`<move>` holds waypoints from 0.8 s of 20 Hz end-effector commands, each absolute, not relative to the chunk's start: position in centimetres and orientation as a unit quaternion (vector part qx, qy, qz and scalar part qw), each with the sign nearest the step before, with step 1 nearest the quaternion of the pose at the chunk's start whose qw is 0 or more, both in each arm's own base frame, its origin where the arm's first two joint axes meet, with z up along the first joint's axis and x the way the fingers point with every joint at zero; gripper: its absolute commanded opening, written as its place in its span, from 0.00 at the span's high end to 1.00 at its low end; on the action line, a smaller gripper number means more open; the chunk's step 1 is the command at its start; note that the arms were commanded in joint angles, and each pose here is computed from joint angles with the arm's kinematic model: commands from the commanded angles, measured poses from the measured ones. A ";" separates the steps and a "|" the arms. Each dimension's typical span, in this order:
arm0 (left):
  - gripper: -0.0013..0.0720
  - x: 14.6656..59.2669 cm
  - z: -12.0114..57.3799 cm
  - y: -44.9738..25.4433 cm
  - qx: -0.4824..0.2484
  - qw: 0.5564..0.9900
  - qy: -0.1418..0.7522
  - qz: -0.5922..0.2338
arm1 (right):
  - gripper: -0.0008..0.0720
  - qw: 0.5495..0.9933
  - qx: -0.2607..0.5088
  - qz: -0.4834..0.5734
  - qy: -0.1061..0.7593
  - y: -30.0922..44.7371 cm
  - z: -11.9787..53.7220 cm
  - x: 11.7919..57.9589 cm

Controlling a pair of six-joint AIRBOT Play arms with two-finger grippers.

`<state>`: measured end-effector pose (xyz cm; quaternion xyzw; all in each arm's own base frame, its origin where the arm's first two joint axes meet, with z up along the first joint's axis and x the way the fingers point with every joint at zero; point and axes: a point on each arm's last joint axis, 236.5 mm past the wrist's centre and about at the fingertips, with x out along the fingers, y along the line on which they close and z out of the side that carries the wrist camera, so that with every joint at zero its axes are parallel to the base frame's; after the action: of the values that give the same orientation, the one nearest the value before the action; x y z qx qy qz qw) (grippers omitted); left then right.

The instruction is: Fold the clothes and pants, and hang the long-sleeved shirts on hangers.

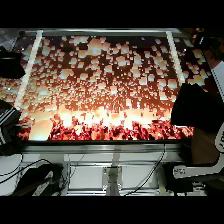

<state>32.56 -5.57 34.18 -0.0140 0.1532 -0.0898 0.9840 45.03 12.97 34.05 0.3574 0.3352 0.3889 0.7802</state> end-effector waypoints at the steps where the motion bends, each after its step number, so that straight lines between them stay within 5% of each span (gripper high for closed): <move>1: 0.97 31.4 35.4 -4.2 0.018 0.989 0.133 -0.069 | 0.95 0.784 0.330 0.392 0.349 15.7 32.9 45.0; 16: 0.97 31.1 35.6 -3.8 0.023 0.989 0.129 -0.062 | 0.95 0.795 0.321 0.375 0.354 15.1 32.1 45.5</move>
<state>31.18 -3.84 35.54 0.0227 0.1305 -0.0627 0.9892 45.50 15.13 32.18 0.3209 0.3530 0.3755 0.7946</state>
